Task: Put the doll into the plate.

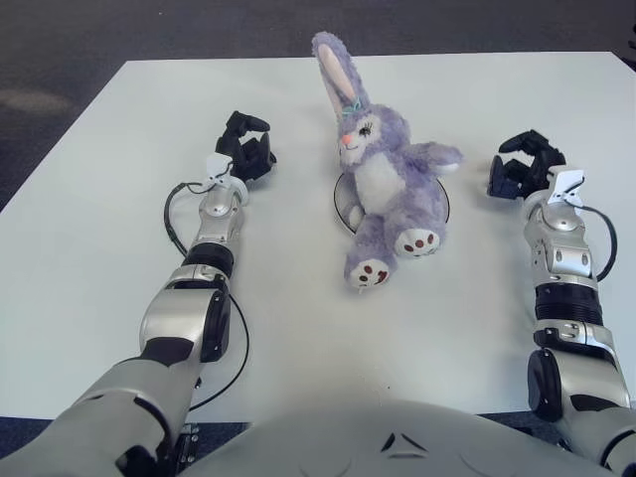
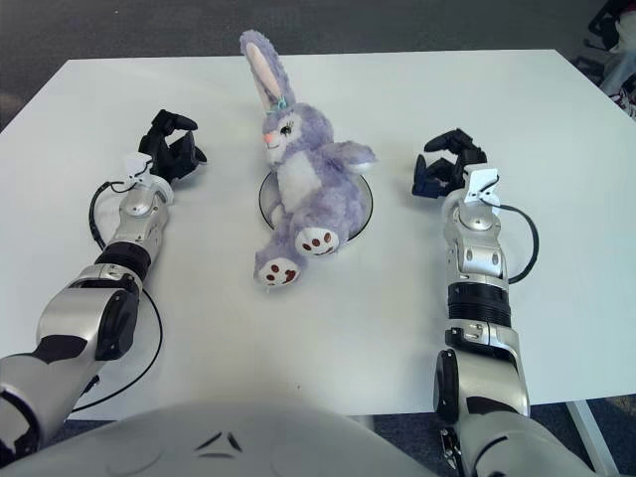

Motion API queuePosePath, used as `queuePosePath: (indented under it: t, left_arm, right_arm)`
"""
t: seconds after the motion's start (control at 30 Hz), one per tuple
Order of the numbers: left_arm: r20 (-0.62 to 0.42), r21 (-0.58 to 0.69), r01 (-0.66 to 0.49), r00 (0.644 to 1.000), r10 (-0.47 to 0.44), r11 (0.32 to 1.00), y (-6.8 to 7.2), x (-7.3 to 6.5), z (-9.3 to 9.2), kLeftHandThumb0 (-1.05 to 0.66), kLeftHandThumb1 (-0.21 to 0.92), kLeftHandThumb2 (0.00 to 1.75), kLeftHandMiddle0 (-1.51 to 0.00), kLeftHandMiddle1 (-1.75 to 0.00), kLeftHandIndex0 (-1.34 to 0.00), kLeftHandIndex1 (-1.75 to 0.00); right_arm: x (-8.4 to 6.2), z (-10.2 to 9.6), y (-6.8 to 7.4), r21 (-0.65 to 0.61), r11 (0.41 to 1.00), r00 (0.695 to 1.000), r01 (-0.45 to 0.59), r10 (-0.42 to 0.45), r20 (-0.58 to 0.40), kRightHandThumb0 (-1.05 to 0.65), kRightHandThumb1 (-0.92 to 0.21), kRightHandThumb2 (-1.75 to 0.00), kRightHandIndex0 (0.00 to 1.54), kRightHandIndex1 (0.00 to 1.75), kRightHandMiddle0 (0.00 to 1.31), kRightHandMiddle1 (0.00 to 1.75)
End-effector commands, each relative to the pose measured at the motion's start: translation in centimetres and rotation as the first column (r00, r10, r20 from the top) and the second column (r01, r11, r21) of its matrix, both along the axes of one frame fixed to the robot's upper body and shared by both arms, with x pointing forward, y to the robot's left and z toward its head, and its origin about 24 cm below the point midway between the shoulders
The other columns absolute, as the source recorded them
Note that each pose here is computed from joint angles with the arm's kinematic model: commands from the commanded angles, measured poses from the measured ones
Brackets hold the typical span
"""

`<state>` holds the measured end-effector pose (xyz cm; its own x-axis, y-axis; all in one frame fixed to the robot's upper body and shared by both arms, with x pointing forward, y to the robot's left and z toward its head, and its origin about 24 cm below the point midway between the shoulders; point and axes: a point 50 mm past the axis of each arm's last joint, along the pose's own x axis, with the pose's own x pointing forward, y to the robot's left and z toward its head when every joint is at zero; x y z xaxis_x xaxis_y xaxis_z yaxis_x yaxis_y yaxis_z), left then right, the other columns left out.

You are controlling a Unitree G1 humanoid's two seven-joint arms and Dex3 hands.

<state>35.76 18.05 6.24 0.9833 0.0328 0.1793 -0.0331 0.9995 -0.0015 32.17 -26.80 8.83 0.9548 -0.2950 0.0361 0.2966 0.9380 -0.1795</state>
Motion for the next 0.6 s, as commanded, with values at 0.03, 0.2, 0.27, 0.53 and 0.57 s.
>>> queuePosePath:
  t: [0.03, 0.2, 0.27, 0.53, 0.57]
  left_arm:
    - [-0.079, -0.021, -0.015, 0.997, 0.013, 1.000, 0.1, -1.4, -2.5, -0.40, 0.63, 0.92, -0.83, -1.75, -0.38, -1.75]
    - [-0.110, -0.038, -0.030, 0.994, 0.025, 0.999, 0.2, -1.8, -3.3, -0.40, 0.63, 0.92, -0.83, -1.75, -0.38, -1.75]
    - [-0.118, -0.042, -0.033, 0.993, 0.028, 0.999, 0.2, -1.9, -3.5, -0.39, 0.63, 0.92, -0.83, -1.75, -0.38, -1.75]
    - [-0.127, -0.042, 0.001, 0.992, -0.006, 0.999, -0.4, -2.1, -3.7, -0.39, 0.64, 0.90, -0.84, -1.75, -0.37, -1.75]
    - [-0.129, -0.041, 0.004, 0.992, -0.009, 0.999, -0.4, -2.1, -3.8, -0.39, 0.64, 0.90, -0.84, -1.75, -0.37, -1.75]
  right_arm:
    - [0.1, -0.8, 0.5, -0.016, 1.000, 0.999, 0.006, -0.006, -0.044, -0.01, -0.12, -1.53, 0.72, 1.75, 0.61, 1.67]
    - [-0.1, -2.0, 1.2, -0.006, 1.000, 0.997, -0.003, 0.002, -0.075, -0.01, -0.19, -1.46, 0.60, 1.75, 0.58, 1.73]
    - [-0.2, -2.5, 1.2, -0.002, 1.000, 0.996, -0.008, 0.007, -0.086, -0.16, -0.30, -1.32, 0.79, 1.75, 0.54, 1.74]
    - [-0.5, -4.7, 1.2, 0.001, 1.000, 0.996, -0.017, 0.017, -0.087, -0.41, -0.51, -1.08, 1.04, 1.75, 0.46, 1.75]
    - [-0.5, -4.8, 1.2, 0.002, 1.000, 0.997, -0.017, 0.017, -0.081, -0.41, -0.52, -1.06, 1.01, 1.75, 0.45, 1.75]
